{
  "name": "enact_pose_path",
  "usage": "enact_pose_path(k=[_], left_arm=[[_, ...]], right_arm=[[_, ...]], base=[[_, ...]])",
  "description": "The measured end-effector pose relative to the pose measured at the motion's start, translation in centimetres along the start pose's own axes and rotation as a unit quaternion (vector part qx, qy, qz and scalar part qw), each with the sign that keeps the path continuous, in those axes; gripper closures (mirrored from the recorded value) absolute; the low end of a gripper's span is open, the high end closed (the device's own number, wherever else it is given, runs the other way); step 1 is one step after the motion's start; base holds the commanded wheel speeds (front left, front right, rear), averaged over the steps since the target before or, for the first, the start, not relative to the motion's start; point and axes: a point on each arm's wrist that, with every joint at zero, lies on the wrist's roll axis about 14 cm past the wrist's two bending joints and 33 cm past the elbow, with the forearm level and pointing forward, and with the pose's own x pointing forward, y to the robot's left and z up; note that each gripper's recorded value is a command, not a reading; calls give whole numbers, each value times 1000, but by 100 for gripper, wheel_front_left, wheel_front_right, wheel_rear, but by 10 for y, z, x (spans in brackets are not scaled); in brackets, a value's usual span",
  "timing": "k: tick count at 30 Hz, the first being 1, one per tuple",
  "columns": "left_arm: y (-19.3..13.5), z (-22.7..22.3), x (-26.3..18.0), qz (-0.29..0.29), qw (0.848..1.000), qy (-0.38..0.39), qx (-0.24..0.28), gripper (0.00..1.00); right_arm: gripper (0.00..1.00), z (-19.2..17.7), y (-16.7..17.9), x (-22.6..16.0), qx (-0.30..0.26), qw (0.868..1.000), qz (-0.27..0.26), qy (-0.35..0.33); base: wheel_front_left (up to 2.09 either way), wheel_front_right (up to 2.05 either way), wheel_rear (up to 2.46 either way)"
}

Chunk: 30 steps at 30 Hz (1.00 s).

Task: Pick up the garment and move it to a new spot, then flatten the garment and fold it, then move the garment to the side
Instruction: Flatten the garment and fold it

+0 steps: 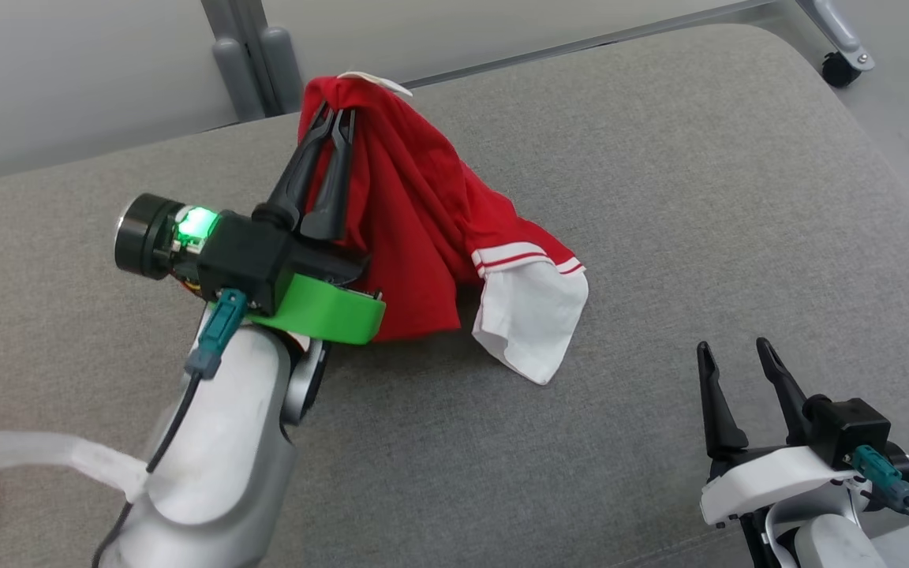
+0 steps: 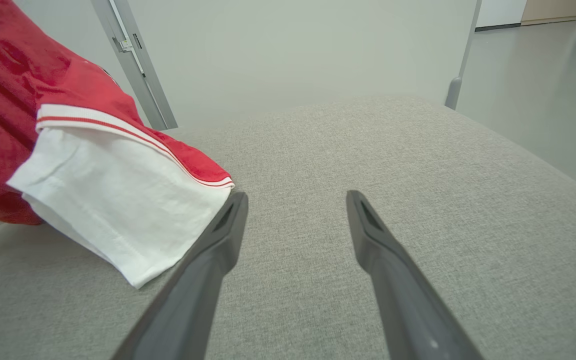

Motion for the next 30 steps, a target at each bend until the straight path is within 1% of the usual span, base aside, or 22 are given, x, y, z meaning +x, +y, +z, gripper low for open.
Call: enact_pose_path(k=[5,8,10,12,14,16,18,21,22,23,27,30], left_arm=[[1,16,23,-34,999,-7,38,100],[-11,46,42,-60,996,-44,53,100],[-20,60,49,-76,994,-61,53,100],[-24,60,48,-82,994,-60,48,100],[-20,45,41,-78,995,-37,48,100],[-8,11,21,-65,997,15,46,100],[12,-27,-10,-39,996,75,42,100],[41,-56,-49,10,991,129,38,100],[57,-72,-76,39,985,162,39,100],[66,-80,-92,55,981,181,40,100],[101,-97,-141,120,964,230,52,100],[118,-108,-175,157,949,266,65,100]], right_arm=[[0,4,11,-1,2,1000,17,-6],[0,5,14,-2,3,1000,21,-9],[0,4,14,-4,4,1000,21,-8],[0,2,13,-5,6,1000,21,-5],[0,2,14,-3,7,1000,21,-5],[0,0,17,-1,8,1000,25,-2],[0,-2,22,1,8,999,34,1],[0,-5,31,6,9,999,46,5],[0,-6,37,9,9,998,56,7],[0,-7,41,11,10,998,61,8],[0,-11,53,17,10,997,80,13],[0,-14,62,21,11,996,92,17]], base=[[0,0,0],[0,0,0],[0,0,0],[0,0,0],[0,0,0],[0,0,0],[0,0,0],[0,0,0],[0,0,0],[0,0,0],[0,0,0],[0,0,0]])
